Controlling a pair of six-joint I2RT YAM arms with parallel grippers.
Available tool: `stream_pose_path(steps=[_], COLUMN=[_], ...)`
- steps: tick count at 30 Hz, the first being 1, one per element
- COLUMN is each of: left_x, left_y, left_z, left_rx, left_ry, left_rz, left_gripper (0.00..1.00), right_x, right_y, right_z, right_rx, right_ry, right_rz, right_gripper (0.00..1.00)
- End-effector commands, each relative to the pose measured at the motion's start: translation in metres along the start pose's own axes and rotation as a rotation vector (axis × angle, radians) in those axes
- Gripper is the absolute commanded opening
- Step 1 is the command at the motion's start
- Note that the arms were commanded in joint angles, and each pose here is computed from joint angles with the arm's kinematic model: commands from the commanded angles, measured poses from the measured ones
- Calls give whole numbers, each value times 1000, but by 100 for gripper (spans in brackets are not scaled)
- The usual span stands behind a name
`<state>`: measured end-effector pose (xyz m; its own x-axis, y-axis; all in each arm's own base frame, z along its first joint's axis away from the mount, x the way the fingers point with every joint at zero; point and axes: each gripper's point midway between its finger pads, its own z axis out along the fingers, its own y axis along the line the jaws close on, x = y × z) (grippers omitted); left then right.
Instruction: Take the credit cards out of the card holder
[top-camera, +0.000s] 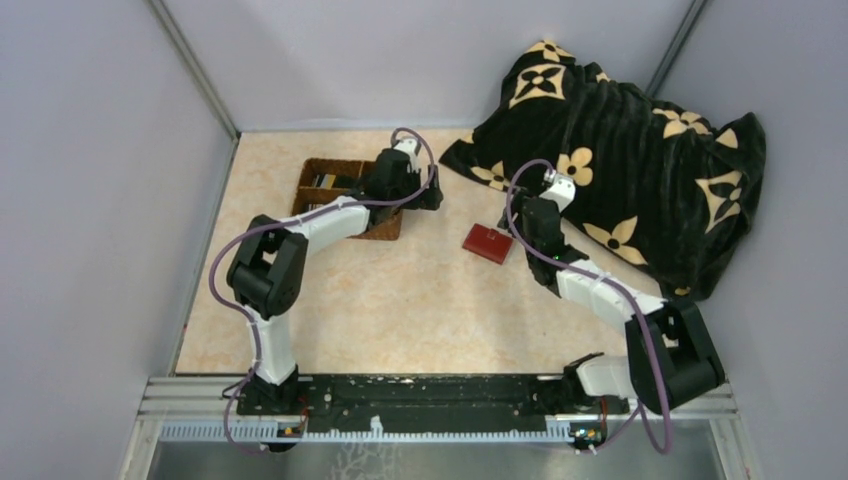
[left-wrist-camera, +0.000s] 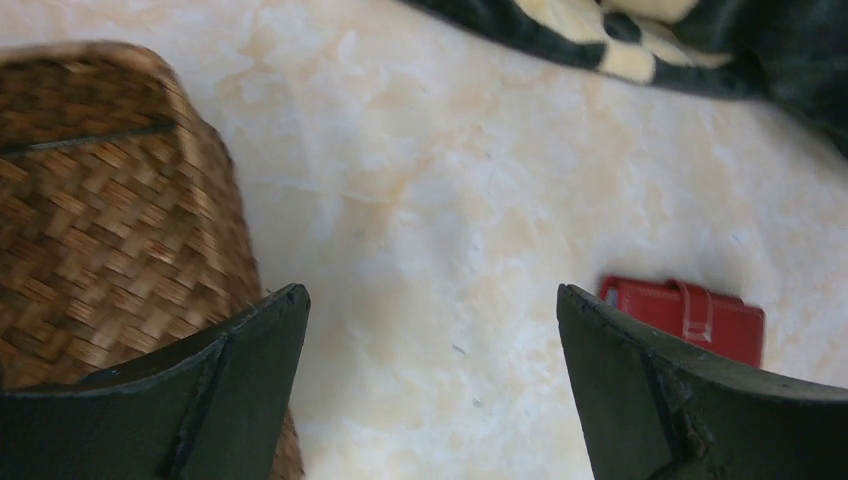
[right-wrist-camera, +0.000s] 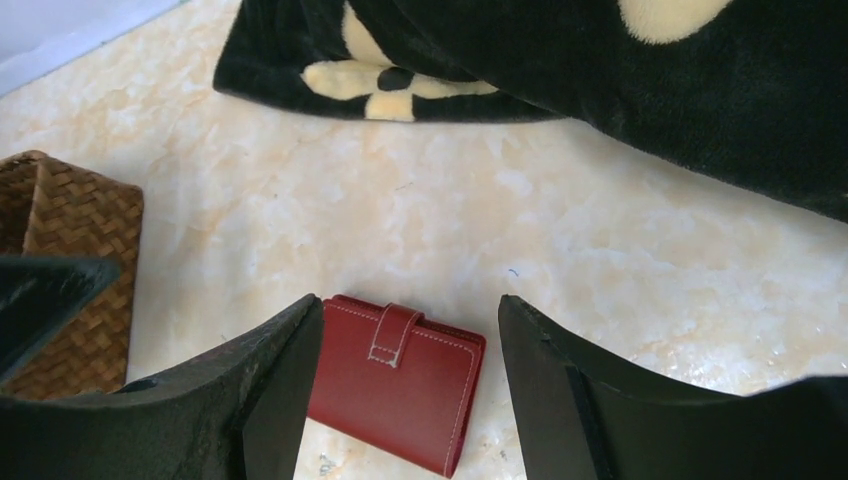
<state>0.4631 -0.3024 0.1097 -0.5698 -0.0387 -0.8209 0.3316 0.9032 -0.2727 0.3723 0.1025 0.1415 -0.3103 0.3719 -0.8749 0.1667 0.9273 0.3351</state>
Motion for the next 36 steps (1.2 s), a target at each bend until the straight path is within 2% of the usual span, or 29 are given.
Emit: stream_pose_path(steps=[1,6,9,11,14,17,24,36], left_x=[-8,3,25,46,67,84,104,120], left_y=[-60,-118,-129,-129,-130,-130,-125,-114], left_z=[-37,-72,-82,-86,-89,-85,-80,-72], left_rx=[147,342,367,378,394,368,341,295], left_ry=[-26,-41,-42,-25,-11,21,58,84], left_rz=[89,56,41,14,-26,-28,-76,-116], left_gripper=[99,99,99,99,99,99,99,99], right_x=[-14,5,22,33,40,49,83,131], right_y=[3,-6,-13,-12,-6,-4,-2,7], right_z=[13,33,42,45,49,49,36,-9], right_rx=[-11,-21,12,-1,-27,-42,-94,-163], right_ry=[5,118,194,226,257,295,394,509], right_rz=[52,78,32,20,17,16,63,88], right_gripper=[65,60,54,45,23,14,5,3])
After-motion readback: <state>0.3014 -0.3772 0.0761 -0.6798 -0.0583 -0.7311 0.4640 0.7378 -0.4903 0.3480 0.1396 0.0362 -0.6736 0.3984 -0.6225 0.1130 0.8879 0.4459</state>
